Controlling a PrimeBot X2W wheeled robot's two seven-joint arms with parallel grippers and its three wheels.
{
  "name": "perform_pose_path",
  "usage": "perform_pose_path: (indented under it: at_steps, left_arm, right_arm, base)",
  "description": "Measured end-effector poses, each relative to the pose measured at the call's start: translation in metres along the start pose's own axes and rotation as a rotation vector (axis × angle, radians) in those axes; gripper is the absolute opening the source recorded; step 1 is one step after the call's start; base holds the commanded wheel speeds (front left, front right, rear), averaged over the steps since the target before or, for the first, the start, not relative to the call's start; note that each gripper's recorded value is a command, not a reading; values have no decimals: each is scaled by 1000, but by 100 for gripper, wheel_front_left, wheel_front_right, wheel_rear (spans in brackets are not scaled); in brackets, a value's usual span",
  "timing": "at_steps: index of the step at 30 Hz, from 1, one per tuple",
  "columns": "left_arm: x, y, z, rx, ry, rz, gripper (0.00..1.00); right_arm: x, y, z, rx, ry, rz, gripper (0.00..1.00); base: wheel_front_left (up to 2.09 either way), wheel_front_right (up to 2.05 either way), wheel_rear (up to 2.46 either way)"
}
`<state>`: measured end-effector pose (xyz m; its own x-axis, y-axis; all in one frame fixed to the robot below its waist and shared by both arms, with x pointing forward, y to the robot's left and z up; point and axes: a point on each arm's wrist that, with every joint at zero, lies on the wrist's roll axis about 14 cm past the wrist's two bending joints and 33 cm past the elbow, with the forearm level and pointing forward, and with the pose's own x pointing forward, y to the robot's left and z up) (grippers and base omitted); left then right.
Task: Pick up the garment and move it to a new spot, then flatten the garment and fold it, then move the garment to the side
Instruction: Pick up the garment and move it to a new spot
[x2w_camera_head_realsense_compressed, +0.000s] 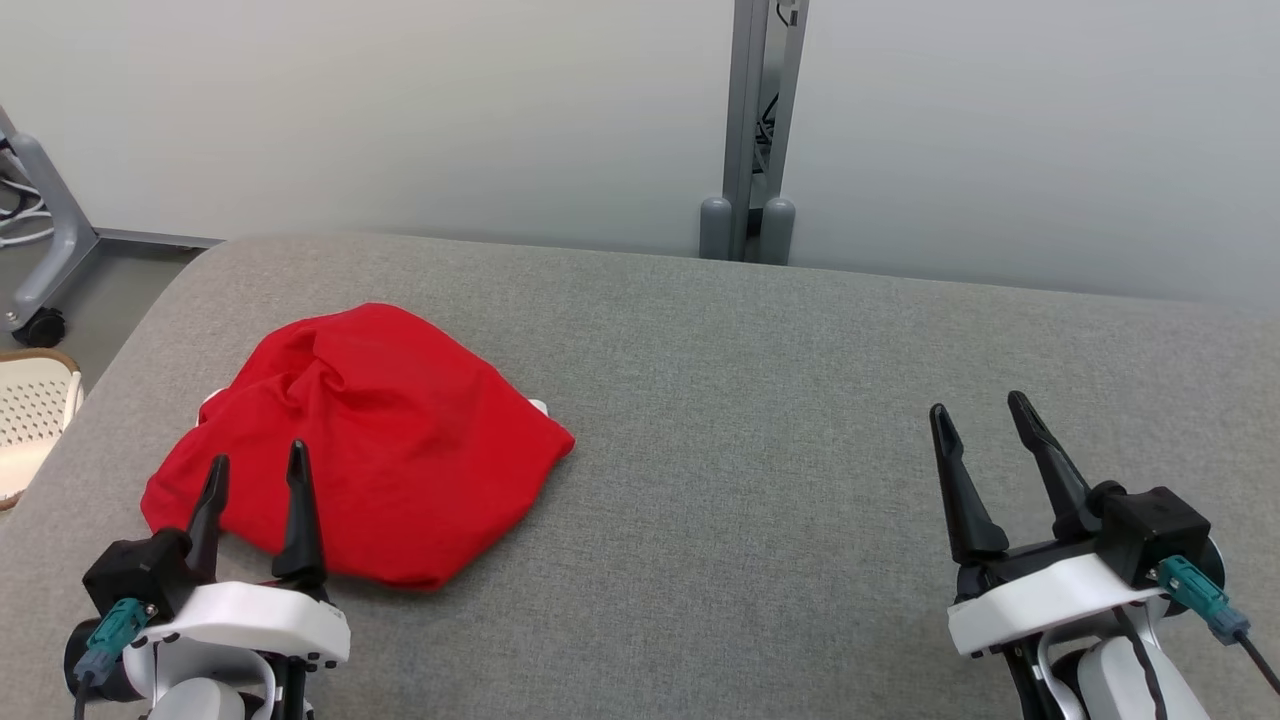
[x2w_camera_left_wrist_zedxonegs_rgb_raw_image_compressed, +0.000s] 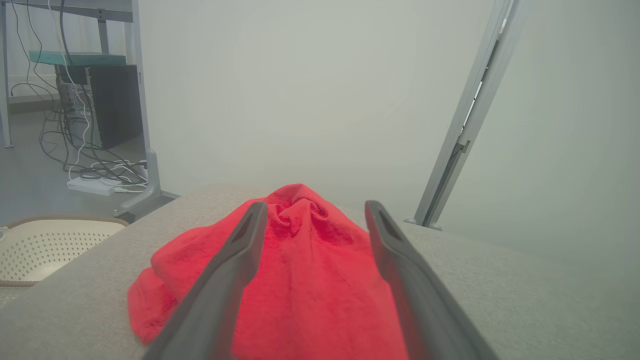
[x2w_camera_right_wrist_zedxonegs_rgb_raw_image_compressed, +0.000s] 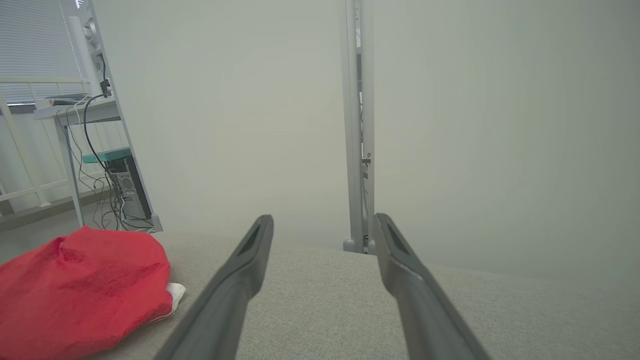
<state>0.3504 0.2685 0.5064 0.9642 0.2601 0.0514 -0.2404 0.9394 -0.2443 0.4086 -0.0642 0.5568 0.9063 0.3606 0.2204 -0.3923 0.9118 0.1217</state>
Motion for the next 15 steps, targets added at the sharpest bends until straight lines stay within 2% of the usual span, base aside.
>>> perform_pose_path:
  at_steps: [5, 11, 15]
  left_arm:
    - [2, -3, -5, 35, 17, -20, 100]
    - [27, -5, -15, 122, 155, -66, 100]
    - [52, -16, -15, 107, 240, -99, 100]
  right_arm:
    - [-1, 3, -2, 11, 4, 8, 100]
    - [-3, 0, -8, 23, 21, -3, 100]
    - [-2, -3, -15, 29, 38, -7, 100]
  base:
    - [0, 0, 0]
    - [0, 0, 0]
    - [0, 0, 0]
